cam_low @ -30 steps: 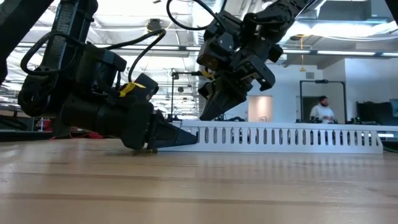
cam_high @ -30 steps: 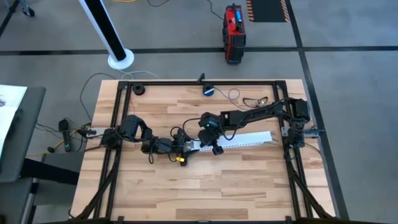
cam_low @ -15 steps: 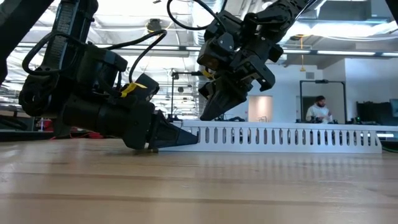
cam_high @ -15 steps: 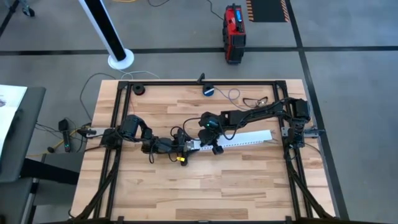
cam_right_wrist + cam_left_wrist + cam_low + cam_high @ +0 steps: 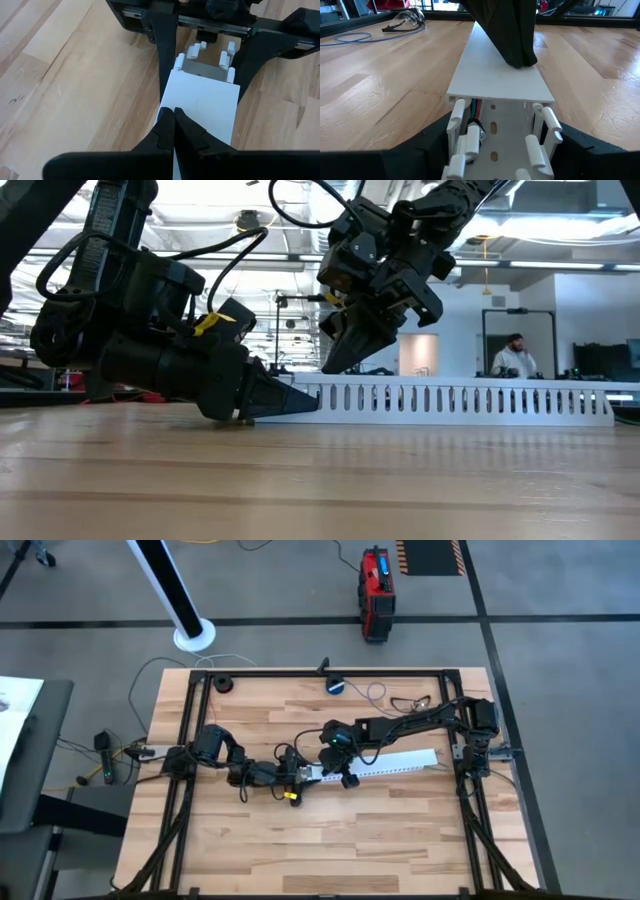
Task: Ziptie cables
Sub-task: Close the white cable duct
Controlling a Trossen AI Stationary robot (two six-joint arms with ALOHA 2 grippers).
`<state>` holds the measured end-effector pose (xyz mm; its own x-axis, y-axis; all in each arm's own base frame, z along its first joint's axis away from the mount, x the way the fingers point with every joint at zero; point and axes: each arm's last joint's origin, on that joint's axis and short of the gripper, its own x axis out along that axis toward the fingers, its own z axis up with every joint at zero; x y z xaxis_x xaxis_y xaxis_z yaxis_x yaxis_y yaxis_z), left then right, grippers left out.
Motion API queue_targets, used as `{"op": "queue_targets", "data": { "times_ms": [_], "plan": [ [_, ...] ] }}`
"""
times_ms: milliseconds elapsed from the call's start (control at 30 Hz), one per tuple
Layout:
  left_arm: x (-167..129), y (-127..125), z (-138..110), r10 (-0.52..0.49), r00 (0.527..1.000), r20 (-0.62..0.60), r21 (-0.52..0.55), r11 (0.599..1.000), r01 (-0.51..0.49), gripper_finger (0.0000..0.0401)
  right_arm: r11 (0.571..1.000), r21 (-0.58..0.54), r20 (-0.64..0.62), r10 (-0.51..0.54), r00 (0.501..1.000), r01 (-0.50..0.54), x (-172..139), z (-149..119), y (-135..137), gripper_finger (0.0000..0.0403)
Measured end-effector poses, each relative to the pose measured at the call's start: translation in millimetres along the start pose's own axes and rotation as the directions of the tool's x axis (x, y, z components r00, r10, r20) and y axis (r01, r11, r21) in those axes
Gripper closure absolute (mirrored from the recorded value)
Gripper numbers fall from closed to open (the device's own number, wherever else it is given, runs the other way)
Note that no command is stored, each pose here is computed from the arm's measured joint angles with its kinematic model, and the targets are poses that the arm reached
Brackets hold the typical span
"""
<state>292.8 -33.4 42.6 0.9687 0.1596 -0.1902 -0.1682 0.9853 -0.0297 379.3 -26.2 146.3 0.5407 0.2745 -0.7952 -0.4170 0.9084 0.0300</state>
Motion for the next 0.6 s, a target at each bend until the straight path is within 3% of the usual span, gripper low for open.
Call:
{"op": "queue_targets", "data": {
  "times_ms": [600],
  "plan": [
    [3.3, -1.7, 1.7, -0.020, 1.000, 0.007, 0.004, 1.000, 0.020, 0.0173, 0.997, -0.071, 0.118, -0.019, 0.993, 0.027, 1.0, 9.9, -3.6, 0.0403]
  ]
}}
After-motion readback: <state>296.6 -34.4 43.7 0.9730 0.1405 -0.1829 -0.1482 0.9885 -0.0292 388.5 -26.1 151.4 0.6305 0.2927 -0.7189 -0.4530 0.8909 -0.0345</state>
